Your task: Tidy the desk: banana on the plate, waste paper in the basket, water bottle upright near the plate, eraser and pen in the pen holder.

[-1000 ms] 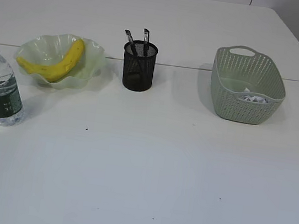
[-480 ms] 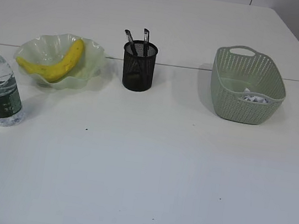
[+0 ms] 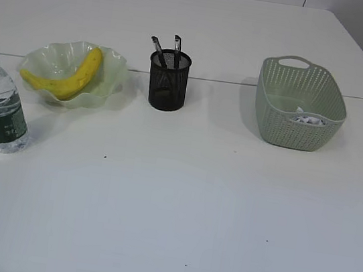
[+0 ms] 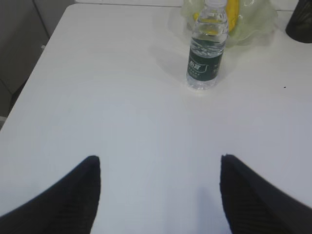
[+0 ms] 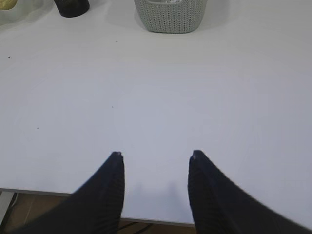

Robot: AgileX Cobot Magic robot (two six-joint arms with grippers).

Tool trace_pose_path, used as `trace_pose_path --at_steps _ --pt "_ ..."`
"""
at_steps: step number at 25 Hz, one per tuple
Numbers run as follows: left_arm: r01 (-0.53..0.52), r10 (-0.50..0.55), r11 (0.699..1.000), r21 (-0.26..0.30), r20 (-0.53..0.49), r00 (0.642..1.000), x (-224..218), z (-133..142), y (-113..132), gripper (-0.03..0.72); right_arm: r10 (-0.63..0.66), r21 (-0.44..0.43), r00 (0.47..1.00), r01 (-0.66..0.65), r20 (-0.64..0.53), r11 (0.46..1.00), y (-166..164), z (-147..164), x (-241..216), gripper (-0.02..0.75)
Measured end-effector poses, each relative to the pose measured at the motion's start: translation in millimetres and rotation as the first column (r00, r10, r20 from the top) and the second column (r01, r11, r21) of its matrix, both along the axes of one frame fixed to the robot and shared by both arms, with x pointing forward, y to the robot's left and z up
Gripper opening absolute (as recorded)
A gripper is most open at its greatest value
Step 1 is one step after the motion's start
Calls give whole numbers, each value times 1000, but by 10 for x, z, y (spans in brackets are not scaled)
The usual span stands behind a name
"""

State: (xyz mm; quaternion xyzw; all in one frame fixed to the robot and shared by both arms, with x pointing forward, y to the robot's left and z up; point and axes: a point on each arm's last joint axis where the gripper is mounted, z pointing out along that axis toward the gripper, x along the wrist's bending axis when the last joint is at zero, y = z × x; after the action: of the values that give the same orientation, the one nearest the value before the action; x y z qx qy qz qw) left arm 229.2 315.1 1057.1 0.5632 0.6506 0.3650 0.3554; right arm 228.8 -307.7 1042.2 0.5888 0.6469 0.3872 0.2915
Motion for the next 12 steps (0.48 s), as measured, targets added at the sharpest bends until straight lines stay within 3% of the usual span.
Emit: trace_pose_path --at_steps 5,12 --pt "0 0 1000 0 0 1000 0 0 0 549 -16 1 1000 16 4 1000 2 3 1 323" --pt "-63 63 998 0 0 998 -9 0 -6 515 -152 -1 988 152 4 988 17 3 -9 323"
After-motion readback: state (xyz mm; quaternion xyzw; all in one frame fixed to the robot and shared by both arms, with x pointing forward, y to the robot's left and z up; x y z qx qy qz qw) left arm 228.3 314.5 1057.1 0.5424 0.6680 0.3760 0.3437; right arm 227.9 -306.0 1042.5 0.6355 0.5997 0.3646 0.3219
